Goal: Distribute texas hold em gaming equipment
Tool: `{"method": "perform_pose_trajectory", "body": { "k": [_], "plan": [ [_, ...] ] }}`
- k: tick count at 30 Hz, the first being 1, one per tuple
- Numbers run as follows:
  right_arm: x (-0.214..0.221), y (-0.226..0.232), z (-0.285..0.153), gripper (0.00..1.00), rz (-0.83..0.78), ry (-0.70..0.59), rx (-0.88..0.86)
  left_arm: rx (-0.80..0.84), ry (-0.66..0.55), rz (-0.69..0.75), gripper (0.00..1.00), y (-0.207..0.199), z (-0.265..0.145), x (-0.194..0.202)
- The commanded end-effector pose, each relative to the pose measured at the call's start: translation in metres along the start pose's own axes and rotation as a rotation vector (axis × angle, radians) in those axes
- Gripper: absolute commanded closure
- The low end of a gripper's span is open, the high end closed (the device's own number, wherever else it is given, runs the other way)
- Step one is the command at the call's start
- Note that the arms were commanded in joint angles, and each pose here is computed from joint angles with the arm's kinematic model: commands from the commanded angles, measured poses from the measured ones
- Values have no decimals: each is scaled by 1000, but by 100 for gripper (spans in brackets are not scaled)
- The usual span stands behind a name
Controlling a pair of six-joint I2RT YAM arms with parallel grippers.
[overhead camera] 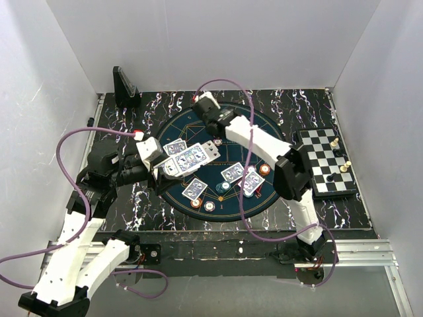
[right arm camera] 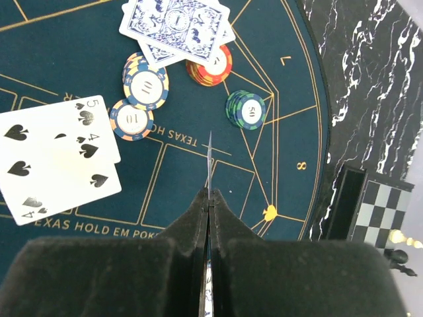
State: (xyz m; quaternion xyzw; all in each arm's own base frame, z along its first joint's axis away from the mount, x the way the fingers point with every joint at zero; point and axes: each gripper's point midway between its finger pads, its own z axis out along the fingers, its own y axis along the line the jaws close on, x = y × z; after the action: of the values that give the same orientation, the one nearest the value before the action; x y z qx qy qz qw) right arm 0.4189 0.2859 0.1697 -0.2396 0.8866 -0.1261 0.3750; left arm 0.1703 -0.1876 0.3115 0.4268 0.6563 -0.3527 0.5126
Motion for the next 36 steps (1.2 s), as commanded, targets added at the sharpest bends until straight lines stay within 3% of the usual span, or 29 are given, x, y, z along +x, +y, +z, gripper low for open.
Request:
{"method": "perform_pose_trajectory", "body": {
  "k": [1,8,15,27,36],
  "plan": [
    [-24,-14,1,99,-67,-89,196,-3,-43,33,100,-6,-8,-20],
    [1,45,38,99,-120,-32,161,-9,-42,36,100,-7,-10,-20],
    [22,59,54,99,-143,24,195,-13,-37,36,100,-7,-10,-17],
    [57,122,59,99,-146,100,29,-14,-41,42,100,-5,-9,-20],
    [79,144,58,99,-98,171,-75,-16,-41,50,100,-4,-9,-19]
  ]
}}
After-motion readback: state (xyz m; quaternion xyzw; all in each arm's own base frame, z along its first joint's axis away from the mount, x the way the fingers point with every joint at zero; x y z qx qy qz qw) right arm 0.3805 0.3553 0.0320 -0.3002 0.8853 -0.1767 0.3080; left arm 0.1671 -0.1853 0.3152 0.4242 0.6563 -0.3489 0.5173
